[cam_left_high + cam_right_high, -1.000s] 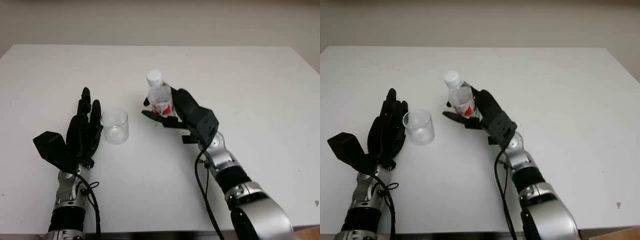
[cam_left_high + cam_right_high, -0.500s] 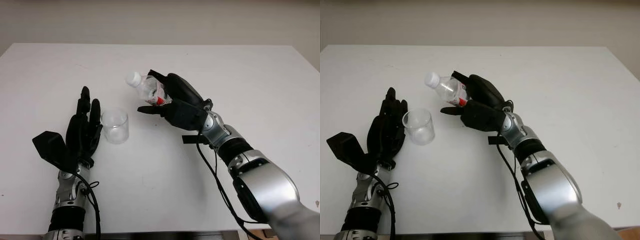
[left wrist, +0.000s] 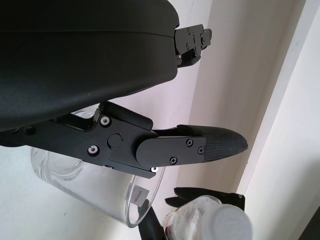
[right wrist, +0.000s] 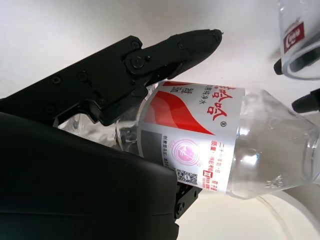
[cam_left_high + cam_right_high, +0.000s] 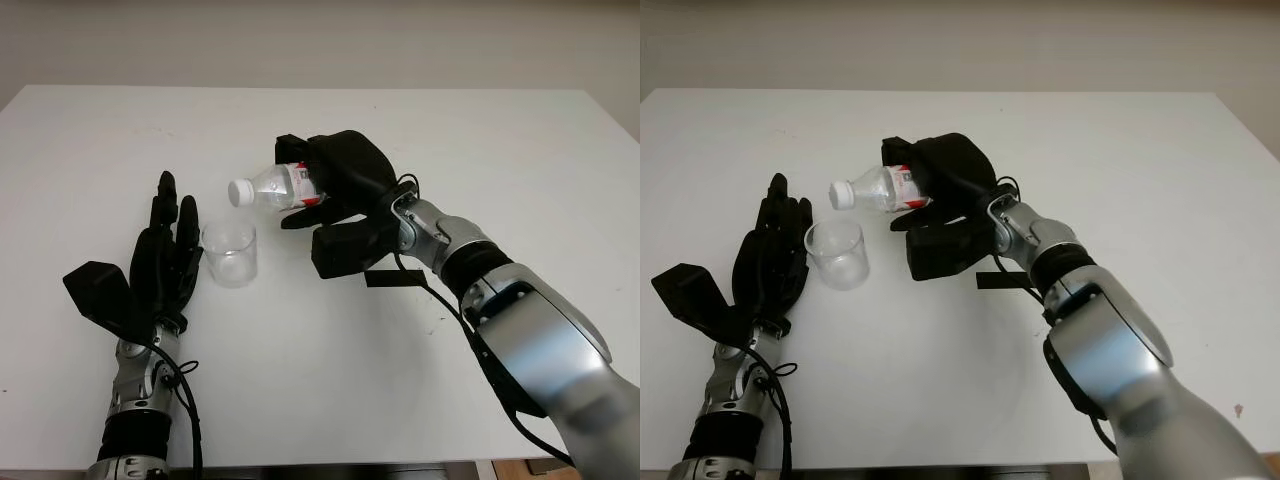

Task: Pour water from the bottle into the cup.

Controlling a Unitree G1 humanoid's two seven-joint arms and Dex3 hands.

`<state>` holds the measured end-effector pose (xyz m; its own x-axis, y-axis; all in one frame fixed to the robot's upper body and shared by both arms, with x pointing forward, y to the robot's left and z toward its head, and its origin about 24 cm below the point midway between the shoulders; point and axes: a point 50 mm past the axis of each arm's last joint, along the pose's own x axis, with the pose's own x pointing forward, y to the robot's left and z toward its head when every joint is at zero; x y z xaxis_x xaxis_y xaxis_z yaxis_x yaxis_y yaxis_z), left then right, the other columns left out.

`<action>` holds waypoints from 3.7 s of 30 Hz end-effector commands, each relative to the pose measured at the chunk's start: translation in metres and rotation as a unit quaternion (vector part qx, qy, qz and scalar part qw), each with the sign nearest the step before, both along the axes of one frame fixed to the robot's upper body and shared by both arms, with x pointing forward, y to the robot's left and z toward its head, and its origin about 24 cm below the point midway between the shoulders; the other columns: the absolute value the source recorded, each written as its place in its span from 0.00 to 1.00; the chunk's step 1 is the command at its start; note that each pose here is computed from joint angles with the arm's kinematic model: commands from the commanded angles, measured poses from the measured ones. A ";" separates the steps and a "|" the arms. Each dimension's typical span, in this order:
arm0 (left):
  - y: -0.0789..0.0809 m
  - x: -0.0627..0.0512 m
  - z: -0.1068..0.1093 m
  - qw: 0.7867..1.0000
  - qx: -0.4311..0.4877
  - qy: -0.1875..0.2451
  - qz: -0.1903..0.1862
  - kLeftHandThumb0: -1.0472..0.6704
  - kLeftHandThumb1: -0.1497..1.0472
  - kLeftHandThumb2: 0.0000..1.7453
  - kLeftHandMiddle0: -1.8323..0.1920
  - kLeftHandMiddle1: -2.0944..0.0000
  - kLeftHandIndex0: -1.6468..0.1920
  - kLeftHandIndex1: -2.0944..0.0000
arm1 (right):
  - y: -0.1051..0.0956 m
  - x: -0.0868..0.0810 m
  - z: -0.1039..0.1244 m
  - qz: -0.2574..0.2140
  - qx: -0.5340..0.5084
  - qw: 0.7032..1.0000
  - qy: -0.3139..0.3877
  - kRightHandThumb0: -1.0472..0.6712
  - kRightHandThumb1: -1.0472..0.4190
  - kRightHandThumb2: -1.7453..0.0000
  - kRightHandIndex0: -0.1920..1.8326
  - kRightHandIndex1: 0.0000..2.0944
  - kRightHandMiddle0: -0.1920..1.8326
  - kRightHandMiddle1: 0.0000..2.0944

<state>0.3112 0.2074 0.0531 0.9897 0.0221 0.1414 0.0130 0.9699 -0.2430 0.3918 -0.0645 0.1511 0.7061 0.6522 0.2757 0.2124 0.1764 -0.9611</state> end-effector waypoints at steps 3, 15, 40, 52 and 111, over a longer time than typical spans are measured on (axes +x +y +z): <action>-0.002 -0.002 -0.008 1.000 -0.005 0.015 0.001 0.18 1.00 0.23 0.96 0.97 0.97 0.97 | 0.004 0.003 0.019 0.003 -0.028 0.997 -0.070 0.37 0.00 0.90 0.75 1.00 0.50 1.00; -0.004 -0.002 -0.011 1.000 -0.003 0.012 -0.001 0.18 1.00 0.23 0.96 0.98 0.97 0.98 | 0.013 0.003 0.027 0.009 -0.107 0.976 -0.188 0.34 0.00 0.94 0.71 1.00 0.35 0.98; -0.006 -0.003 -0.014 1.000 -0.009 0.014 0.001 0.18 1.00 0.23 0.97 0.98 0.98 0.98 | 0.023 -0.001 0.028 0.009 -0.130 0.952 -0.277 0.33 0.00 0.94 0.68 1.00 0.32 0.95; -0.007 -0.002 -0.014 1.000 -0.007 0.010 -0.007 0.18 1.00 0.25 0.98 0.98 0.99 0.98 | 0.016 0.001 0.025 -0.003 -0.027 0.987 -0.160 0.36 0.00 0.93 0.72 1.00 0.48 1.00; -0.002 -0.008 -0.015 1.000 -0.009 0.023 -0.011 0.18 1.00 0.25 0.97 0.97 0.99 0.97 | -0.101 -0.065 -0.084 -0.100 0.578 0.699 0.409 0.36 0.00 0.79 0.59 1.00 0.40 1.00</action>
